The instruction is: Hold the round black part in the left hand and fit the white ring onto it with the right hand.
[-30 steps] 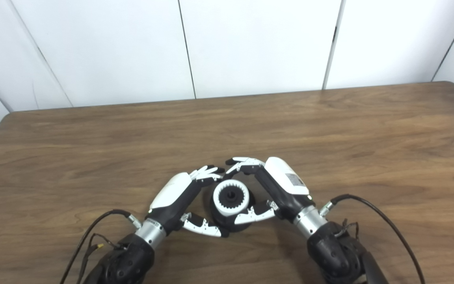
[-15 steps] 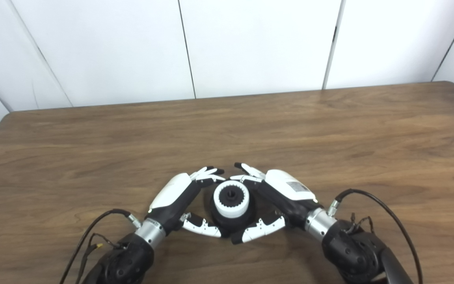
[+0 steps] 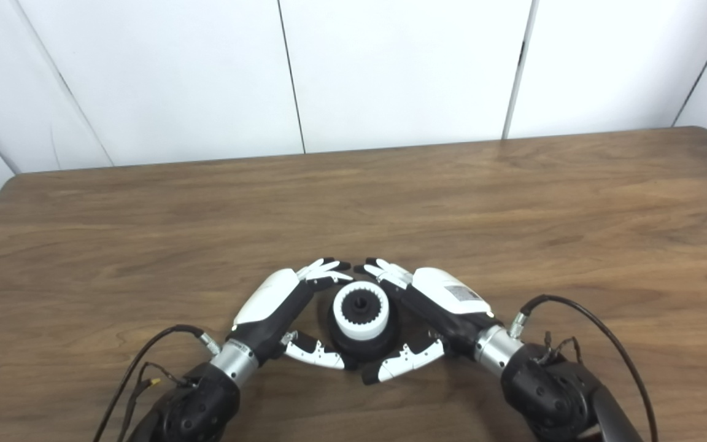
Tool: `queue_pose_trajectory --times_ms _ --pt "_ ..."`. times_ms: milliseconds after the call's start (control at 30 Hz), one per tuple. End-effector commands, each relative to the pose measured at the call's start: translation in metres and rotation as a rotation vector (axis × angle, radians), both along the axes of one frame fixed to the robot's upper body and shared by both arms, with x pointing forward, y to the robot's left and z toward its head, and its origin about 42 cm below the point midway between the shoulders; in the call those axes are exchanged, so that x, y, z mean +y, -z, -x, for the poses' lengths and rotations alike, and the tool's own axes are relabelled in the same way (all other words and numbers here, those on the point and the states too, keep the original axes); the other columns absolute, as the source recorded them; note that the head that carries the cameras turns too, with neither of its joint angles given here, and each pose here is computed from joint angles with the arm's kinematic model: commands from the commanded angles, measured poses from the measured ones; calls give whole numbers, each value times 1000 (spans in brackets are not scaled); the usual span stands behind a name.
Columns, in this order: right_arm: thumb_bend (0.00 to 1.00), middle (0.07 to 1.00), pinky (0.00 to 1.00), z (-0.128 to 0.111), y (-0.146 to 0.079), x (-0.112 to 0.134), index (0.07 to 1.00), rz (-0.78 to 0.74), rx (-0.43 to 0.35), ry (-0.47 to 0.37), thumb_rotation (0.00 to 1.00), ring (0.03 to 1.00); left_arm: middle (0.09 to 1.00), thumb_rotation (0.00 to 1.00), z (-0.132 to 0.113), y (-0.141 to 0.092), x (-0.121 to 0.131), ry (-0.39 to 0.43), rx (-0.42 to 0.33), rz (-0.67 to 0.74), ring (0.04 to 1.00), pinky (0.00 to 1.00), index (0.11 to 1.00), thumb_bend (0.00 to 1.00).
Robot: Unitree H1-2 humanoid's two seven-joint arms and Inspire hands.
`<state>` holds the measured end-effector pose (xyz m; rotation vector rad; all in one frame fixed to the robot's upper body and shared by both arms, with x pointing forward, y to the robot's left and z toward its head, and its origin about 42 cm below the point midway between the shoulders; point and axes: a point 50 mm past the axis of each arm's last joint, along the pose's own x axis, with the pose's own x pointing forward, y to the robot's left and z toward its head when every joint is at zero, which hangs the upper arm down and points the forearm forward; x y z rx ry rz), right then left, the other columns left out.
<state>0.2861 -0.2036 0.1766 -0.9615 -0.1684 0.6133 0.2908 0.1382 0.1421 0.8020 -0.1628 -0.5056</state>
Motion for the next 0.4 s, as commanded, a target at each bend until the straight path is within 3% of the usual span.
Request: queue_pose_trajectory --times_ms 0,367 --pt "1000 1000 895 -3 -5 -3 994 7 -9 22 554 985 922 77 -1 0 5 -2 -16 -51 978 969 494 521" --pt "1000 1000 876 -5 -7 -7 1000 -9 -3 62 493 988 926 77 -3 -1 8 -7 -15 -51 981 977 494 521"
